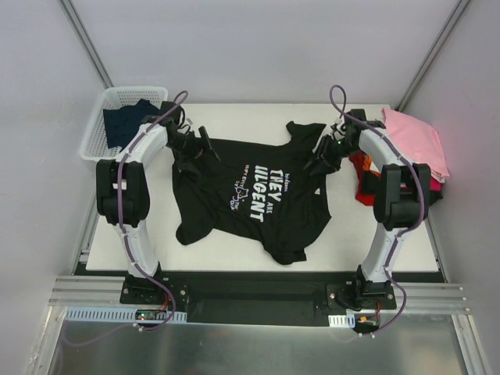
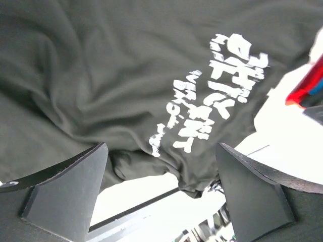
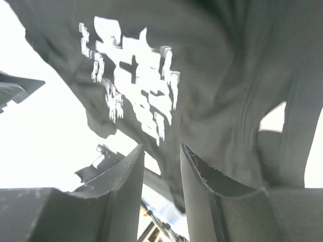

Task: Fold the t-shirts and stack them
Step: Flatten out the tshirt

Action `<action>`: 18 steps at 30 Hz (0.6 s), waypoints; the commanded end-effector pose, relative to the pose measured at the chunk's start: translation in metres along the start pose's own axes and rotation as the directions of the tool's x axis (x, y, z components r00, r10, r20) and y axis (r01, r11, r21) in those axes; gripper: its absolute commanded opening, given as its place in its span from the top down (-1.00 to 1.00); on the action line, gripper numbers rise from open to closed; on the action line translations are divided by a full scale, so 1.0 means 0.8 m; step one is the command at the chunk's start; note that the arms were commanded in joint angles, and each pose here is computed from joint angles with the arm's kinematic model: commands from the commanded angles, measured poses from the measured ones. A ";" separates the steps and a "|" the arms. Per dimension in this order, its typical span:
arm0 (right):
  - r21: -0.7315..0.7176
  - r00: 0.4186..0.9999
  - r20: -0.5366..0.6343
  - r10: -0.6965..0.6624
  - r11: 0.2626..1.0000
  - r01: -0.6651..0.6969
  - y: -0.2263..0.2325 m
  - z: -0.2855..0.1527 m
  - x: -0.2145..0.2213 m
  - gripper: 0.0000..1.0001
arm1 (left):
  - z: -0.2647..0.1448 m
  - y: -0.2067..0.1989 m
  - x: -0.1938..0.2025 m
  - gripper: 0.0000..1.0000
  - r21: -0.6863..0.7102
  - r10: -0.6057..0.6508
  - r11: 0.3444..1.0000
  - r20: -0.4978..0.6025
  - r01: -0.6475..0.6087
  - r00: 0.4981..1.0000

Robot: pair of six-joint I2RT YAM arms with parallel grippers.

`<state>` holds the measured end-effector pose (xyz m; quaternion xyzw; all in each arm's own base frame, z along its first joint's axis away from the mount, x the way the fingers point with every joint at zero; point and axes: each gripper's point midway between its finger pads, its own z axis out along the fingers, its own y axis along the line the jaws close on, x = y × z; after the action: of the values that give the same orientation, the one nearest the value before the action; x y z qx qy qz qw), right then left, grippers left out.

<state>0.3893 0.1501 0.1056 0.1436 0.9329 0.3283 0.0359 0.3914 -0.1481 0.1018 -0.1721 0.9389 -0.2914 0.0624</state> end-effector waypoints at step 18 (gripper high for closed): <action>0.015 0.990 -0.125 -0.059 0.998 0.061 -0.031 -0.010 0.158 0.27 | -0.046 0.110 0.159 -0.81 -0.169 -0.066 0.982 0.090 0.081 0.994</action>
<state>0.2586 0.1597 0.0832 0.1201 0.9410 0.3144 -0.0369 0.2305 -0.1373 0.0765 -0.1819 0.9540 -0.2370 0.0245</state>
